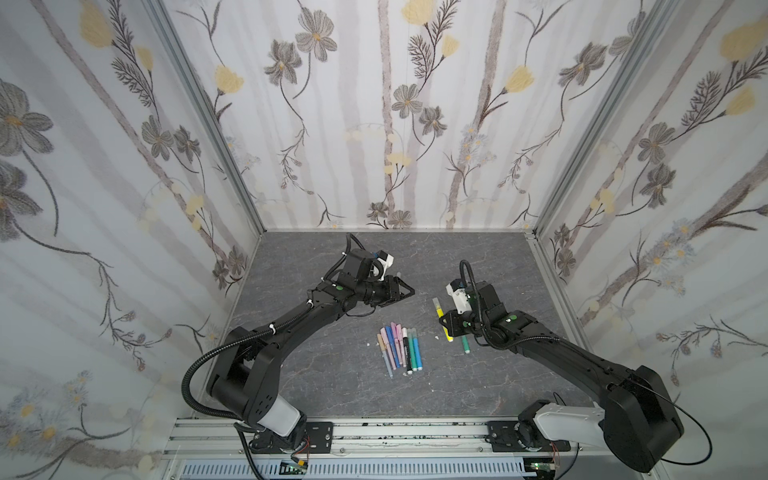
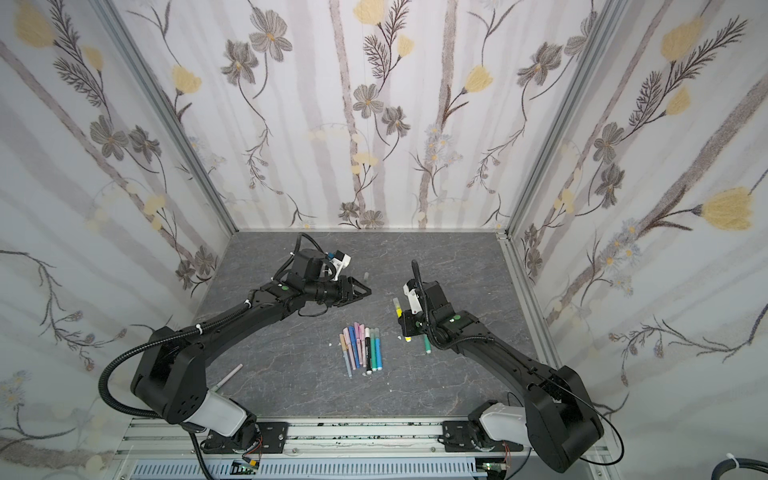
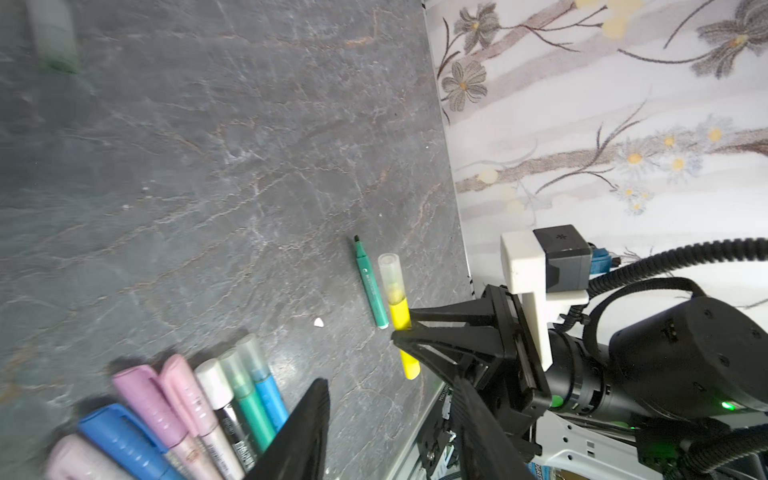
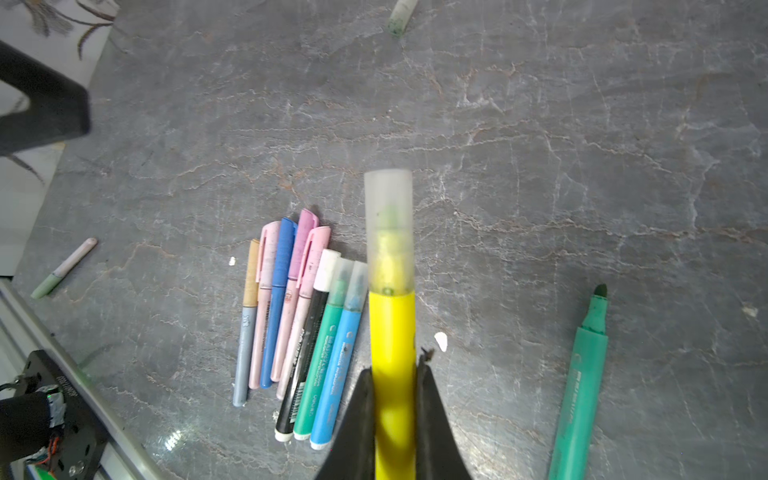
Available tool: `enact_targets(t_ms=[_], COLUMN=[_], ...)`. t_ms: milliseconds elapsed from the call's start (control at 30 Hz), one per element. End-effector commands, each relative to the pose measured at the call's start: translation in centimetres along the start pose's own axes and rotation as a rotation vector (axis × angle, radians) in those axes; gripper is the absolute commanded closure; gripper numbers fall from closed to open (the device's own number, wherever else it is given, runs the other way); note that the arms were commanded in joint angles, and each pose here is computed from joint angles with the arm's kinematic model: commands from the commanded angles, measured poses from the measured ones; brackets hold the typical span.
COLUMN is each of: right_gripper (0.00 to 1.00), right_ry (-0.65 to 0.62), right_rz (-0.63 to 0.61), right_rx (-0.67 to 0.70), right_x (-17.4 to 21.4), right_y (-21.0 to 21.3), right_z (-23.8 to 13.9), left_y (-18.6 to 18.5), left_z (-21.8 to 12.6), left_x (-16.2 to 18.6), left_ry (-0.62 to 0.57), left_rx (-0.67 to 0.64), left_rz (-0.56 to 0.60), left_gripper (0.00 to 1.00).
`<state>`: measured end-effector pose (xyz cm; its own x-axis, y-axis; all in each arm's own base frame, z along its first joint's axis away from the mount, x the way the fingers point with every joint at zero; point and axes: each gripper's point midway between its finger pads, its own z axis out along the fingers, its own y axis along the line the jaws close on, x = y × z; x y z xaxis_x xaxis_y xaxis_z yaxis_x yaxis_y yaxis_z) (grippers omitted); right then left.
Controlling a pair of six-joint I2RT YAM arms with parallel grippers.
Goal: Open the pen caps
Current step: 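Bring the yellow highlighter to the left gripper while the left gripper grasps its cap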
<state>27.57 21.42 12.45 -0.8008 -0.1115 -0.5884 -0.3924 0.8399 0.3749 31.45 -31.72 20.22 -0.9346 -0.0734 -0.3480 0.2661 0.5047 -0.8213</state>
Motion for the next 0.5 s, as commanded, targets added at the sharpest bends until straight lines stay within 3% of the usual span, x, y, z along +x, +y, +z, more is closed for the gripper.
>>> enact_targets(t_ms=[0,467], right_gripper=[0.99,1.0], right_ry=[-0.049,-0.103], right_rz=[-0.053,-0.044], right_rx=[-0.073,-0.119], right_x=[-1.5,-3.3], right_y=[1.6,2.8], right_z=[-0.4,-0.8], left_y=[-1.6,0.3], left_z=[0.7,3.3], left_x=[-0.8,-0.3], left_ry=[-0.027,-0.027], left_rx=[0.041,-0.024], left_rz=[0.008,-0.039], left_gripper=[0.52,0.52])
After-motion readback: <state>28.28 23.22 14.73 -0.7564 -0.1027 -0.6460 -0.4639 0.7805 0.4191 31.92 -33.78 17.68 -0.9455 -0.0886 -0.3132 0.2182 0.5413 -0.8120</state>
